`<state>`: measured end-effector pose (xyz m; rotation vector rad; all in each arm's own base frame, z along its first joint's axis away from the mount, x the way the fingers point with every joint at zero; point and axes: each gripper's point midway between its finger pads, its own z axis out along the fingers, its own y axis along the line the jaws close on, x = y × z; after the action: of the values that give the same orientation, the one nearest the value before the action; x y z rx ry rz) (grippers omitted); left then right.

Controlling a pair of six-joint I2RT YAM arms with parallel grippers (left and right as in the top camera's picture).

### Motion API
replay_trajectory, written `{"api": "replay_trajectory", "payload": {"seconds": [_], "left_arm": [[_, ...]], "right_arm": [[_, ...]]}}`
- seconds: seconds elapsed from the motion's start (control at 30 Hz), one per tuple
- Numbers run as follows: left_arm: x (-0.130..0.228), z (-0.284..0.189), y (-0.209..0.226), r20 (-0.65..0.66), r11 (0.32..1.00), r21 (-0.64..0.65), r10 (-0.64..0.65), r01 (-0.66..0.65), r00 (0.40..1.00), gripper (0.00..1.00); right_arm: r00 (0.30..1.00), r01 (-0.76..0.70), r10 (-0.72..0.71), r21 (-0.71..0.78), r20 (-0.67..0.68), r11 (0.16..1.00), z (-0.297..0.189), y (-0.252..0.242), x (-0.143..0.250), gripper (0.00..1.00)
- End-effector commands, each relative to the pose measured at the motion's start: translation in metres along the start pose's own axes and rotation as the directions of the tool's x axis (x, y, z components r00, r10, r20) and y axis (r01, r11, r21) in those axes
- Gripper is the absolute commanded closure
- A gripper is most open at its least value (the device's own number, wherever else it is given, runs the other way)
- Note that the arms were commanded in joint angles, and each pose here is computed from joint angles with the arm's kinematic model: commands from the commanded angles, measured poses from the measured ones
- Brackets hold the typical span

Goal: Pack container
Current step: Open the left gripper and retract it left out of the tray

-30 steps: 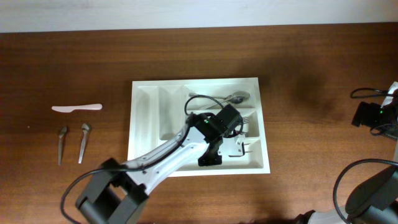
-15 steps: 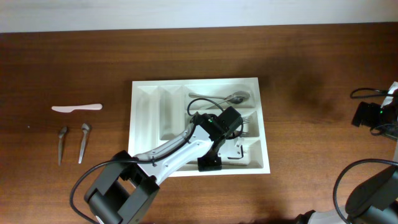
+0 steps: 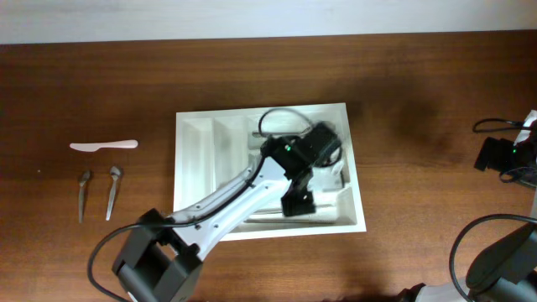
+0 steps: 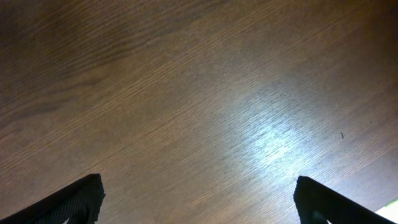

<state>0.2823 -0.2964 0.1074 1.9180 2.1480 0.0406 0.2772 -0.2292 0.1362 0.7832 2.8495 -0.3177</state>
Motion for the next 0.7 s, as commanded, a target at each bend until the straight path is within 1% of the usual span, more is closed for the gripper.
{"api": "replay_trajectory", "payload": {"seconds": [0.0, 0.07, 0.17, 0.2, 0.27, 0.33, 0.37, 0.4, 0.43, 0.47, 0.5, 0.53, 0.57, 0.6, 0.63, 0.67], "left_arm": [[-0.022, -0.061, 0.035, 0.145, 0.987, -0.103, -0.108, 0.124, 0.983, 0.01], [-0.024, -0.083, 0.047, 0.198, 0.969, -0.118, -0.192, 0.218, 0.961, 0.01], [-0.017, -0.101, 0.043, 0.223, 0.925, -0.055, -0.357, 0.377, 0.907, 0.01], [-0.01, -0.103, 0.036, 0.198, 0.914, -0.038, -0.389, 0.403, 0.9, 0.01], [0.006, -0.105, 0.024, 0.133, 0.917, -0.021, -0.392, 0.398, 0.91, 0.01], [0.013, -0.105, 0.022, 0.102, 0.917, -0.031, -0.393, 0.398, 0.914, 0.01], [0.022, -0.104, 0.028, 0.08, 0.897, -0.068, -0.432, 0.437, 0.898, 0.01], [0.031, -0.105, 0.04, 0.077, 0.846, -0.129, -0.512, 0.518, 0.856, 0.01], [0.043, -0.108, 0.055, 0.091, 0.764, -0.202, -0.609, 0.613, 0.788, 0.01], [0.065, -0.113, 0.075, 0.13, 0.608, -0.304, -0.737, 0.734, 0.664, 0.01], [0.087, -0.118, 0.09, 0.174, 0.451, -0.375, -0.824, 0.81, 0.539, 0.01], [0.107, -0.122, 0.098, 0.211, 0.314, -0.407, -0.881, 0.858, 0.423, 0.01], [0.127, -0.123, 0.103, 0.236, 0.184, -0.413, -0.924, 0.892, 0.3, 0.01], [0.144, -0.124, 0.106, 0.246, 0.084, -0.414, -0.948, 0.907, 0.2, 0.01], [0.161, -0.124, 0.107, 0.241, 0.022, -0.424, -0.961, 0.905, 0.137, 0.01], [0.177, -0.124, 0.107, 0.22, -0.005, -0.44, -0.97, 0.898, 0.103, 0.01]], "right_arm": [[1.0, -0.014, 0.014, 0.001, 0.007, 1.0, -0.002, -0.002, 0.0, 0.01], [1.0, -0.014, 0.014, 0.001, 0.007, 1.0, -0.002, -0.002, 0.0, 0.01], [1.0, -0.014, 0.014, 0.001, 0.007, 1.0, -0.002, -0.002, 0.0, 0.01], [1.0, -0.014, 0.014, 0.001, 0.007, 1.0, -0.002, -0.002, 0.0, 0.01], [1.0, -0.014, 0.014, 0.001, 0.007, 1.0, -0.002, -0.002, 0.0, 0.01], [1.0, -0.014, 0.014, 0.0, 0.007, 1.0, -0.002, -0.002, 0.0, 0.01], [1.0, -0.014, 0.014, 0.001, 0.007, 1.0, -0.002, -0.002, 0.0, 0.01], [1.0, -0.014, 0.014, 0.001, 0.007, 1.0, -0.002, -0.002, 0.0, 0.01], [1.0, -0.014, 0.014, 0.001, 0.007, 1.0, -0.002, -0.002, 0.0, 0.01], [1.0, -0.014, 0.014, 0.001, 0.007, 1.0, -0.002, -0.002, 0.0, 0.01], [1.0, -0.014, 0.014, 0.001, 0.007, 1.0, -0.002, -0.002, 0.0, 0.01], [1.0, -0.014, 0.014, 0.001, 0.007, 1.0, -0.002, -0.002, 0.0, 0.01], [1.0, -0.014, 0.014, 0.0, 0.007, 1.0, -0.002, -0.002, 0.0, 0.01], [1.0, -0.014, 0.014, 0.001, 0.007, 1.0, -0.002, -0.002, 0.0, 0.01], [1.0, -0.014, 0.014, 0.001, 0.007, 1.0, -0.002, -0.002, 0.0, 0.01], [1.0, -0.014, 0.014, 0.001, 0.007, 1.0, -0.002, -0.002, 0.0, 0.01]]}}
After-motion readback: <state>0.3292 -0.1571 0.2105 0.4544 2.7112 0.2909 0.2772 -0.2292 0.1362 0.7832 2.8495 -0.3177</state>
